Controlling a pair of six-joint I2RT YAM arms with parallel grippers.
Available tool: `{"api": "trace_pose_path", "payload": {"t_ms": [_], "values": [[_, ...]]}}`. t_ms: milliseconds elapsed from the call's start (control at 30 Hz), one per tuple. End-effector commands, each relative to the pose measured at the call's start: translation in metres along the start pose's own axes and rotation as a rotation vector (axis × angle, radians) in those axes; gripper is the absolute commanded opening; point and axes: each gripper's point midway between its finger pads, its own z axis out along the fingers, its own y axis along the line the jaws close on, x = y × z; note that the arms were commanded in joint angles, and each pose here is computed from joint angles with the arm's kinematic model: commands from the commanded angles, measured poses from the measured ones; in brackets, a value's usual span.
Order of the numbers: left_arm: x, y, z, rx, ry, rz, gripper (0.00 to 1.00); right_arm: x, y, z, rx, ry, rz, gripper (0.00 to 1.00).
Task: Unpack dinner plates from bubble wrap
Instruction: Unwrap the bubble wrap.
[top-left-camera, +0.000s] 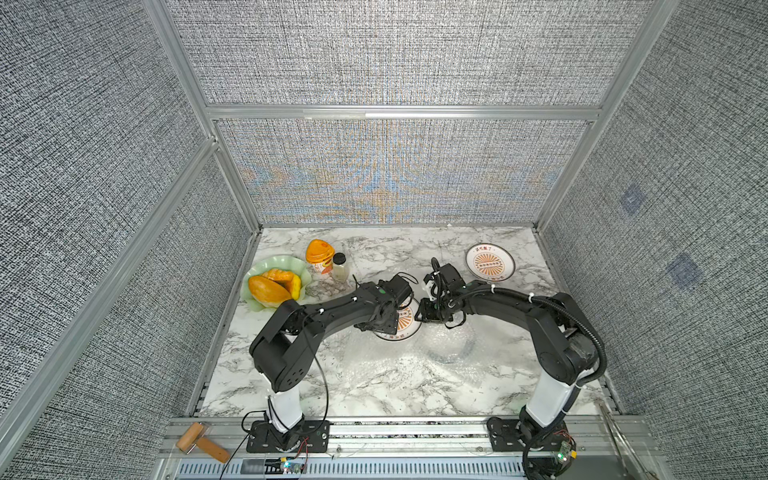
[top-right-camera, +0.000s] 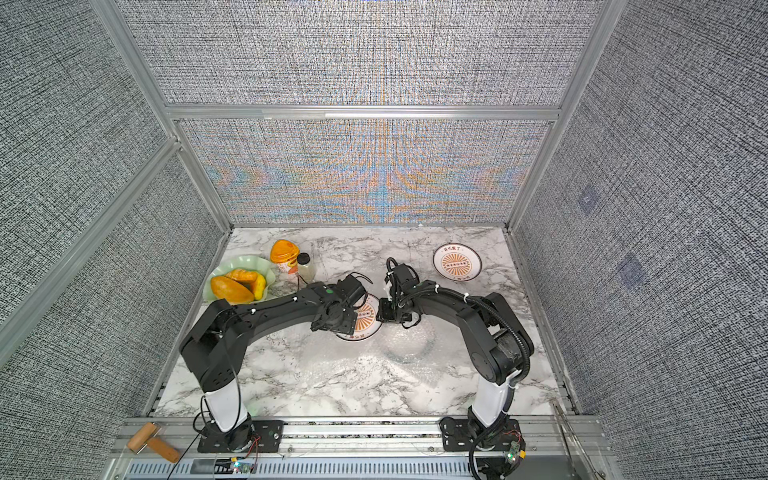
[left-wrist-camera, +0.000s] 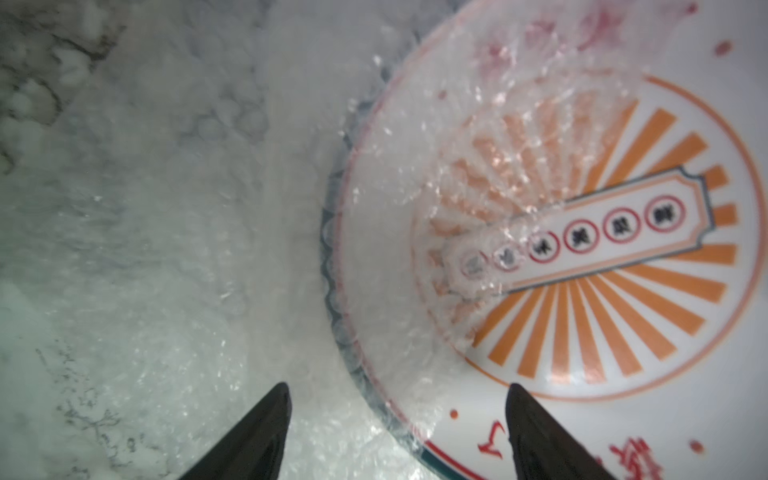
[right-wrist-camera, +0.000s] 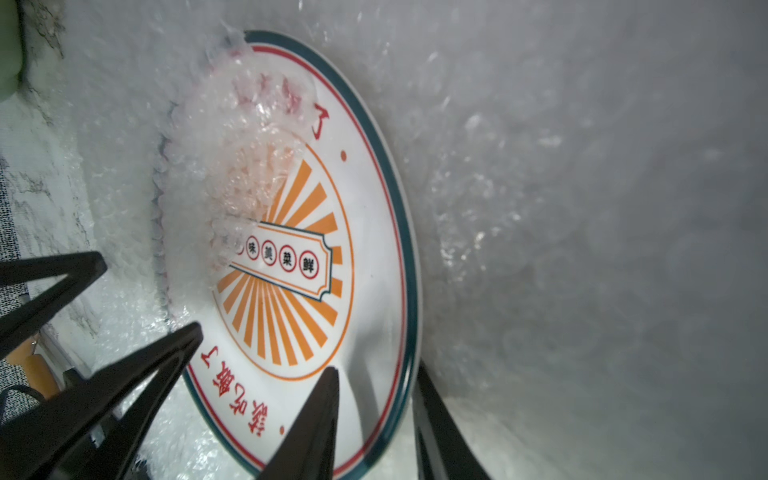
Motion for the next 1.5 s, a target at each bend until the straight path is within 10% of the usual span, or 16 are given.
{"api": "trace_pose_path", "payload": {"t_ms": [0, 567, 833, 1067, 1200, 1467], "values": [[-0.003, 0.016, 0.005, -0.117, -0.007, 0.002, 0.82, 0.001, 0.002, -0.001, -0.012, 0.004, -0.001, 0.32], [-0.045, 0.068, 0.0, -0.394, -0.079, -0.094, 0.85, 0.002, 0.003, -0.003, -0.021, -0.004, 0.006, 0.33], [-0.055, 0.016, -0.015, -0.025, -0.105, -0.063, 0.84, -0.001, 0.004, -0.014, -0.004, -0.028, -0.007, 0.36], [-0.067, -0.012, -0.018, -0.041, -0.102, -0.001, 0.86, -0.011, 0.002, -0.034, 0.053, -0.078, -0.021, 0.45], [-0.069, -0.015, 0.006, -0.104, -0.067, 0.006, 0.82, -0.015, 0.017, -0.045, 0.006, -0.12, -0.035, 0.09], [-0.081, 0.012, 0.032, -0.236, -0.043, -0.027, 0.69, -0.012, 0.04, -0.033, -0.098, -0.091, -0.028, 0.0]]}}
